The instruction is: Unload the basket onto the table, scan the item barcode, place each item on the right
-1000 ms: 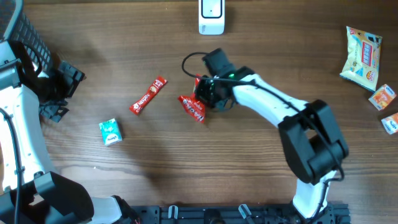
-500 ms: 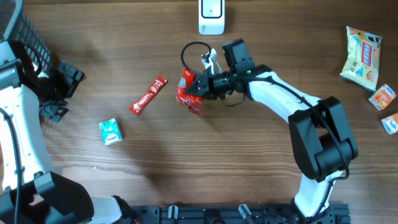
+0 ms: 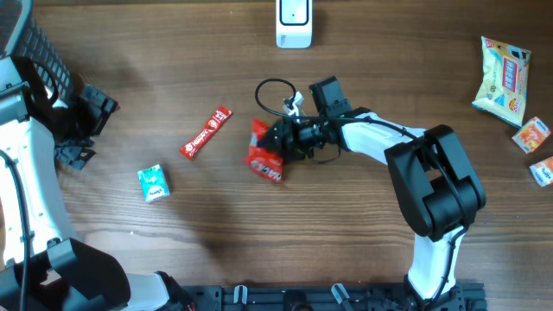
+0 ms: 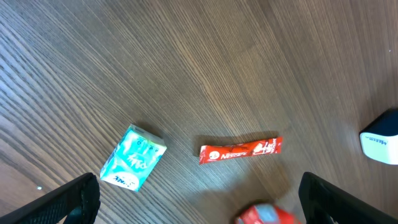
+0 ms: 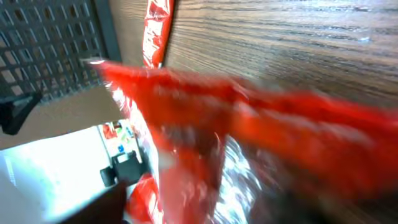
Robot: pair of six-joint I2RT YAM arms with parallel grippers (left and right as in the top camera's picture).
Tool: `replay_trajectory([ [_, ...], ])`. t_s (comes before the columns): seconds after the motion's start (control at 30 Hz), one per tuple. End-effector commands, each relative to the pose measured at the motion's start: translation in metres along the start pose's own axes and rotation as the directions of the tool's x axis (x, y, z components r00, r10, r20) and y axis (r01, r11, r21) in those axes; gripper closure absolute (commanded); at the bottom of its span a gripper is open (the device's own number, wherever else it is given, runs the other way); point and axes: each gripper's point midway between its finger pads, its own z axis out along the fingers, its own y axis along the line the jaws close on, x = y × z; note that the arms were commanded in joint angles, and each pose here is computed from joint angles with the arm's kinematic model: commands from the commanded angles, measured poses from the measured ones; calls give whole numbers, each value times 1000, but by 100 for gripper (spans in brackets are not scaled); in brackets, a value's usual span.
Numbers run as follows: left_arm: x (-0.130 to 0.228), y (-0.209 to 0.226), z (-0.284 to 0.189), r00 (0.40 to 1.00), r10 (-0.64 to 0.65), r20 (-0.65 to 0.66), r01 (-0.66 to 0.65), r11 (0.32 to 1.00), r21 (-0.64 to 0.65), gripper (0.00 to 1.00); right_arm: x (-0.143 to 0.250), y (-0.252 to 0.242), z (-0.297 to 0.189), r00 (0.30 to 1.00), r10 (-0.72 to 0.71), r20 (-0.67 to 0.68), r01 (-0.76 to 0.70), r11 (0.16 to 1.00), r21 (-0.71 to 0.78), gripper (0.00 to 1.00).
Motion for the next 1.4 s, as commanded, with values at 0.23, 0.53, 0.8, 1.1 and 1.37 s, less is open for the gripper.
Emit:
replay_trajectory([
  [0.23, -3, 2, -1, 1000, 2, 10, -2, 1000, -10, 0, -16, -29, -48, 989, 94, 117, -110, 984, 143, 0],
  [0.53, -3, 2, -1, 1000, 3, 9, -2, 1000, -10, 0, -5, 23, -137, 948, -275, 157, 128, 787, 603, 1],
  [0.8, -3, 2, -1, 1000, 2, 10, -2, 1000, -10, 0, 19, 80, -100, 657, -713, -245, 528, 204, 824, 0],
  [1.1, -3, 2, -1, 1000, 2, 9, -2, 1000, -10, 0, 27, 90, -29, 384, -743, -548, 575, -272, 771, 0],
  [1.37, -3, 2, -1, 1000, 3, 9, -2, 1000, -10, 0, 42, 44, 25, 359, -670, -650, 679, -290, 675, 0],
])
